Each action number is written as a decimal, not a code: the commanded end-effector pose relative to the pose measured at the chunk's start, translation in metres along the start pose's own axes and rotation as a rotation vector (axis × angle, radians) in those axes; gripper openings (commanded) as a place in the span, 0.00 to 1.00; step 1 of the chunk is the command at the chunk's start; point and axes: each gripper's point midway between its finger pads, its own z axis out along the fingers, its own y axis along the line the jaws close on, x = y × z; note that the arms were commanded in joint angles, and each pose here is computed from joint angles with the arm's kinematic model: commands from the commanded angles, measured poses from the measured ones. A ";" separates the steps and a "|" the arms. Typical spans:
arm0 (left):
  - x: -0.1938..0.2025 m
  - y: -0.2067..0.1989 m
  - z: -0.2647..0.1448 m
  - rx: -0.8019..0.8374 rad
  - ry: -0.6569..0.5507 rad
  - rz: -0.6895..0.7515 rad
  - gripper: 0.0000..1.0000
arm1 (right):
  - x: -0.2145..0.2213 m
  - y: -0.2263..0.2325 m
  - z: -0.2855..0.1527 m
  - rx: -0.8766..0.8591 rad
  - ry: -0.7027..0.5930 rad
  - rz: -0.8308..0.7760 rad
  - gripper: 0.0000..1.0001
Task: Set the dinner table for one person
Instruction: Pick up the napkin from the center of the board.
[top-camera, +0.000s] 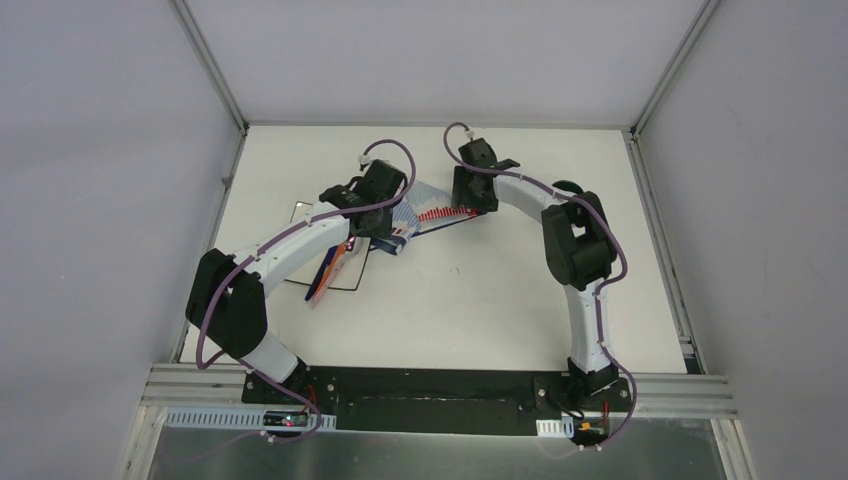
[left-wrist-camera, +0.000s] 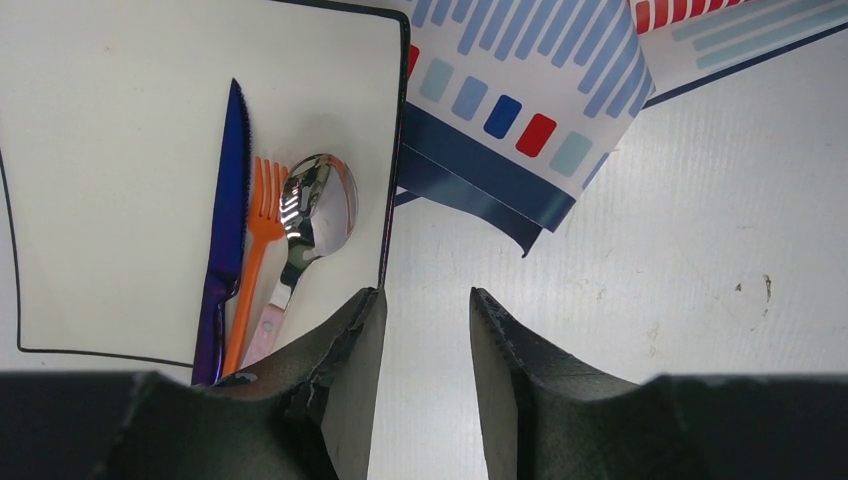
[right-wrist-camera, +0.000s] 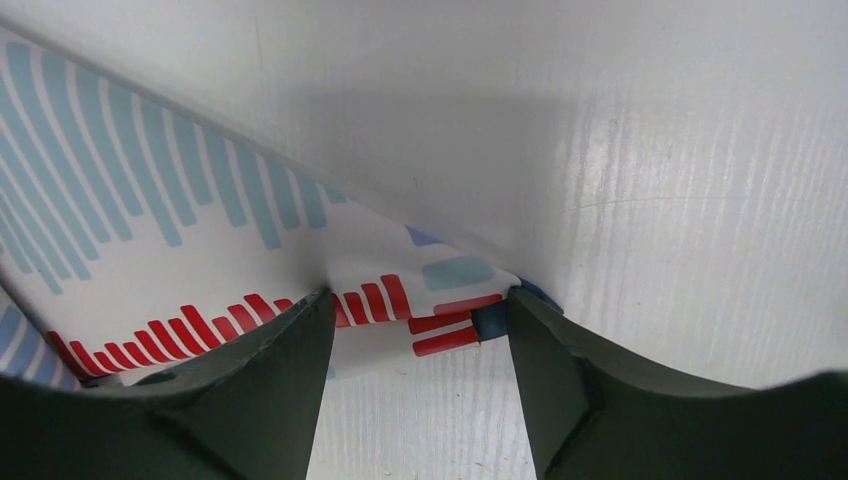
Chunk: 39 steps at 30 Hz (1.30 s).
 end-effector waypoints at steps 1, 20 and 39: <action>-0.004 0.002 -0.007 -0.010 -0.033 0.003 0.38 | -0.009 0.031 0.003 -0.133 -0.014 0.045 0.64; 0.000 0.006 -0.005 -0.029 -0.029 0.006 0.37 | -0.005 0.029 -0.004 -0.149 -0.019 0.055 0.00; -0.006 0.002 0.004 -0.040 -0.020 0.028 0.36 | -0.017 0.000 -0.033 -0.020 -0.079 0.005 0.00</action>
